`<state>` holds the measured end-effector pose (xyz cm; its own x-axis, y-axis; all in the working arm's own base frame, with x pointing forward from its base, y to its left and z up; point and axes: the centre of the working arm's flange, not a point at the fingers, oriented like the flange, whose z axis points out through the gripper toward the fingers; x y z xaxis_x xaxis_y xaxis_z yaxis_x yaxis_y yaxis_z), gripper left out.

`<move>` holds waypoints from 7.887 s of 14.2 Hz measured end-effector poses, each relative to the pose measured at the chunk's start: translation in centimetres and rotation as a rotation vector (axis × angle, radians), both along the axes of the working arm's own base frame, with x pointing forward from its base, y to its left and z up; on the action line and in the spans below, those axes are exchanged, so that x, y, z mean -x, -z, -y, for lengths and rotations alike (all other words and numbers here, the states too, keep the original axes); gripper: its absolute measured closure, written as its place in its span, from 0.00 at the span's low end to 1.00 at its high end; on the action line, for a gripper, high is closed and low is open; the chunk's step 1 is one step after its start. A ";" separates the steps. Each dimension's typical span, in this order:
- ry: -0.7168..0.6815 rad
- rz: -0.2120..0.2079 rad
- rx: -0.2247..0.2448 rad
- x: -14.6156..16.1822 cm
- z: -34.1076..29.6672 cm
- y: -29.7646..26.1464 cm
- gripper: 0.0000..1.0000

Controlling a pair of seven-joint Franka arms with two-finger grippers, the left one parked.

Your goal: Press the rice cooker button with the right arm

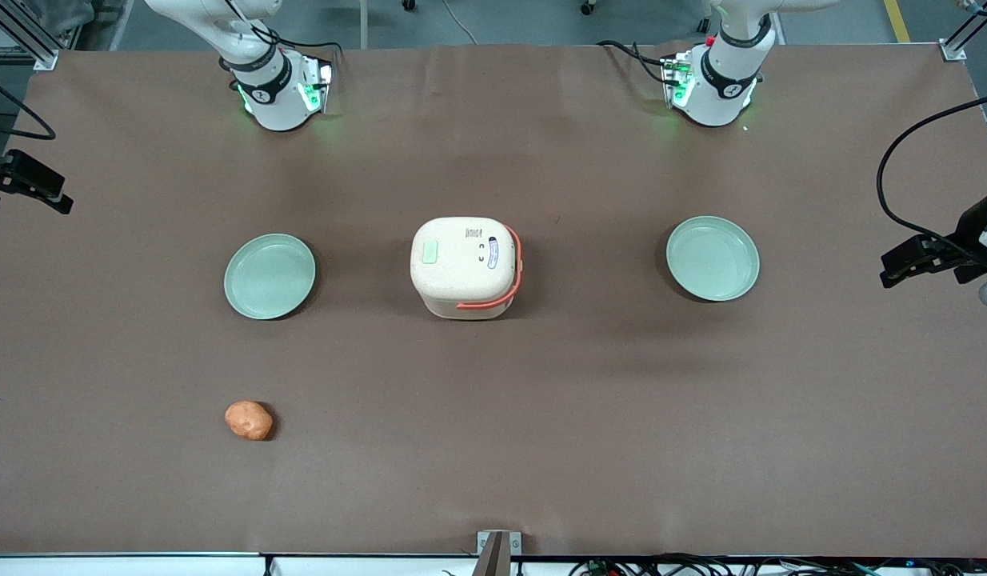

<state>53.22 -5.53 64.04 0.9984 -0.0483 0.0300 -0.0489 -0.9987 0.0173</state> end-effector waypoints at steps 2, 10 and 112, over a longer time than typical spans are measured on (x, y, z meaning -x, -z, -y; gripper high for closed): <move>0.001 -0.001 0.000 0.1 0.0 -0.1 0.00; -0.091 -0.040 -0.018 -0.1 -5.3 1.1 0.35; 0.151 -0.068 -0.051 -2.3 -25.9 6.3 0.72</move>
